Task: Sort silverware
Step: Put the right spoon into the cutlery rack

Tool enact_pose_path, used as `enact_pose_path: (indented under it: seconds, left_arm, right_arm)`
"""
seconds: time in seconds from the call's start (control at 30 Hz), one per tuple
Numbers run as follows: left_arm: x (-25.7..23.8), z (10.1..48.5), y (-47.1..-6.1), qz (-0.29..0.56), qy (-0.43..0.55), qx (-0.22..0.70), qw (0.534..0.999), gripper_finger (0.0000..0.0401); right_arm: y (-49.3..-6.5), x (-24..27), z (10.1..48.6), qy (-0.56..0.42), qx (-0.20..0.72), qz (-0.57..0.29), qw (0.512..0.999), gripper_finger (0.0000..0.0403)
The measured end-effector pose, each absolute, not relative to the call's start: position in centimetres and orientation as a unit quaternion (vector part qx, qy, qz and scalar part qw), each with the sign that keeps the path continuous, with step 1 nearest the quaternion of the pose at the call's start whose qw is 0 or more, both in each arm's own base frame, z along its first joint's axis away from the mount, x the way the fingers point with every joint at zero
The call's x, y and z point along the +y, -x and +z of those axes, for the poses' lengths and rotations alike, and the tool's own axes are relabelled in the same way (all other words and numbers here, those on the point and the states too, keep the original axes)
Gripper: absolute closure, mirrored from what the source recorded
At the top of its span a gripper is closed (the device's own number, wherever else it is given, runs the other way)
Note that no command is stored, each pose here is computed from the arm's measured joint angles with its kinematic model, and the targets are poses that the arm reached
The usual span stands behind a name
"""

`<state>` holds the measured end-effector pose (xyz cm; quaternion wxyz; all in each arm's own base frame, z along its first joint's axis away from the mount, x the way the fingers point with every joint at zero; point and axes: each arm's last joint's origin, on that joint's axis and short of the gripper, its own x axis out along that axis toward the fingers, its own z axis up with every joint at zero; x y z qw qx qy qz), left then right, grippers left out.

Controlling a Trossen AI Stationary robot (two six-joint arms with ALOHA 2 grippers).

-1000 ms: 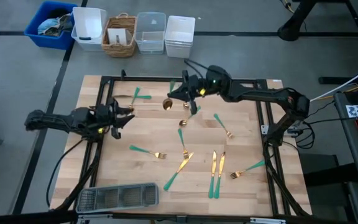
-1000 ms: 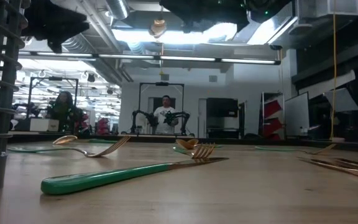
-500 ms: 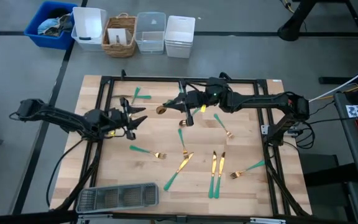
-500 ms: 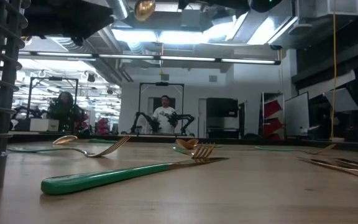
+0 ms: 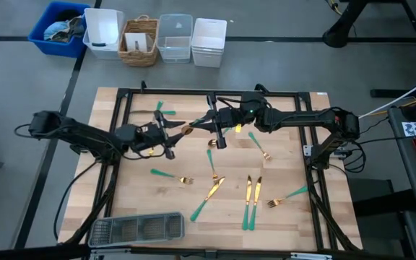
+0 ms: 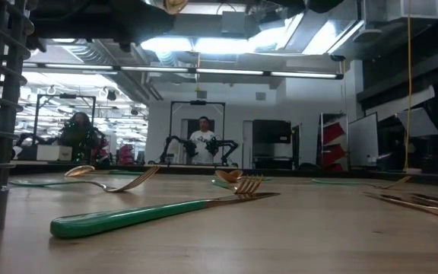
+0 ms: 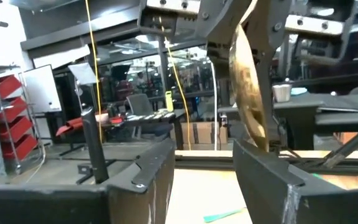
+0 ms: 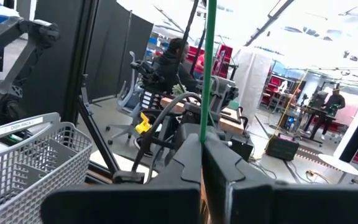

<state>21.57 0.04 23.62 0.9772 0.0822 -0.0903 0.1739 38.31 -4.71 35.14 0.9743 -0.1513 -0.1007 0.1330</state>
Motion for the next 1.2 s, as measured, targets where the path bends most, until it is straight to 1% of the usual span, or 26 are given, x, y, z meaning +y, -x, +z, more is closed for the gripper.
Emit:
enact_pose_path:
  seconds: [0.17, 0.53, 1.03, 1.2]
  left_arm:
    - [0.1, 23.5, -22.2, 0.174, -0.079, -0.082, 0.978, 0.0244]
    - [-0.3, 22.5, -21.9, 0.157, -0.049, -0.018, 0.986, 0.0244]
    - [-0.8, 22.7, -21.9, 0.135, -0.044, -0.029, 0.989, 0.0244]
    - [-0.8, 23.2, -21.8, 0.133, -0.039, -0.053, 0.989, 0.0245]
  right_arm:
    - [-38.3, -4.7, 35.0, 0.155, -0.096, 0.134, 0.974, 0.0400]
    - [-38.3, -4.8, 34.6, 0.161, -0.076, 0.143, 0.974, 0.0399]
    - [-38.4, -4.8, 34.3, 0.164, -0.060, 0.144, 0.974, 0.0398]
    - [-38.4, -4.8, 34.2, 0.170, -0.058, 0.144, 0.973, 0.0398]
